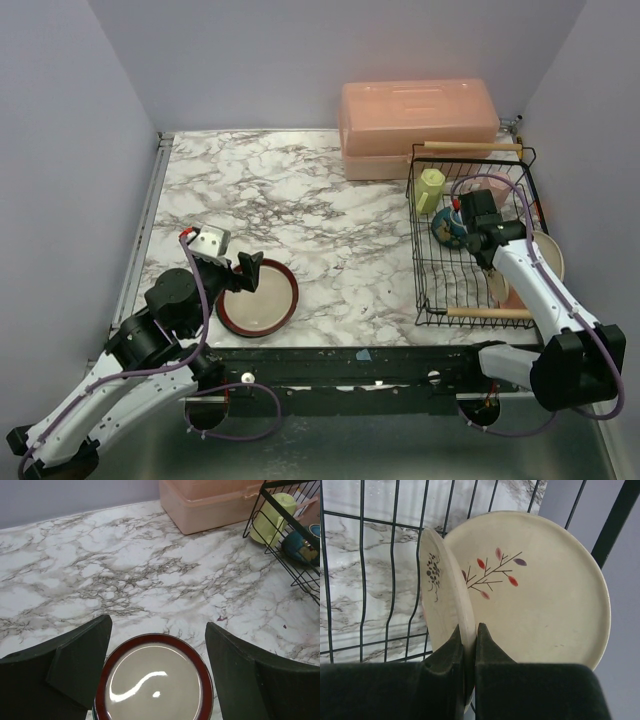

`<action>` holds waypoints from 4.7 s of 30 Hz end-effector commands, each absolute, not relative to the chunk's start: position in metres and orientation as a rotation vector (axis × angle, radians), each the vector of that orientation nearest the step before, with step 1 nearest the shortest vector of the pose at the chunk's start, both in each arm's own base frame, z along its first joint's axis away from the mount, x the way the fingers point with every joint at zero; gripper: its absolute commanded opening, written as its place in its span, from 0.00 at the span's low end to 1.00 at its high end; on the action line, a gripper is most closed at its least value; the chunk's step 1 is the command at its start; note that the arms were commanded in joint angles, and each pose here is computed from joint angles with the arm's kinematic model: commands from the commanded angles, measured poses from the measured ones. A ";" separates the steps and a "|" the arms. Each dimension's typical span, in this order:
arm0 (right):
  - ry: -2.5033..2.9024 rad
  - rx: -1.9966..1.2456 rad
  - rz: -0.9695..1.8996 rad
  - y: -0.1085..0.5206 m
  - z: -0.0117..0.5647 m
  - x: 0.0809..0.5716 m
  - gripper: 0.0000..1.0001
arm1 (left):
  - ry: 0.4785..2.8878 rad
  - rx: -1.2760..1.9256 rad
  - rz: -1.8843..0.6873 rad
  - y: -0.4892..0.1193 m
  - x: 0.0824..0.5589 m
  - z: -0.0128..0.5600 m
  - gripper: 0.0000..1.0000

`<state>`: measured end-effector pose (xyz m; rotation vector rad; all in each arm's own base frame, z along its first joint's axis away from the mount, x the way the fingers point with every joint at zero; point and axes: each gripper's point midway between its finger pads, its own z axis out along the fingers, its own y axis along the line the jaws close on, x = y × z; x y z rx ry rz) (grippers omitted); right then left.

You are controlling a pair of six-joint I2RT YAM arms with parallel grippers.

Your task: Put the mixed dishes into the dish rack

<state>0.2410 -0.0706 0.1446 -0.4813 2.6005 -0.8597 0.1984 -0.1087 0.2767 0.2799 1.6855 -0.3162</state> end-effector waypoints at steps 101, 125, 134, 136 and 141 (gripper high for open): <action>2.401 0.101 -0.821 -0.101 0.135 0.338 0.91 | 1.696 0.260 -0.293 -0.108 0.203 0.270 0.86; 2.410 -0.033 -0.729 -0.092 0.124 0.290 0.64 | 1.692 0.277 -0.299 -0.111 0.201 0.270 0.87; 2.502 -0.025 -0.612 -0.077 0.095 0.305 0.56 | 1.701 0.273 -0.288 -0.110 0.203 0.268 0.87; 2.504 -0.020 -0.608 -0.077 0.099 0.304 0.53 | 1.702 0.272 -0.285 -0.110 0.203 0.267 0.87; 2.455 -0.034 -0.612 -0.078 0.117 0.301 0.53 | 1.699 0.278 -0.295 -0.112 0.203 0.268 0.87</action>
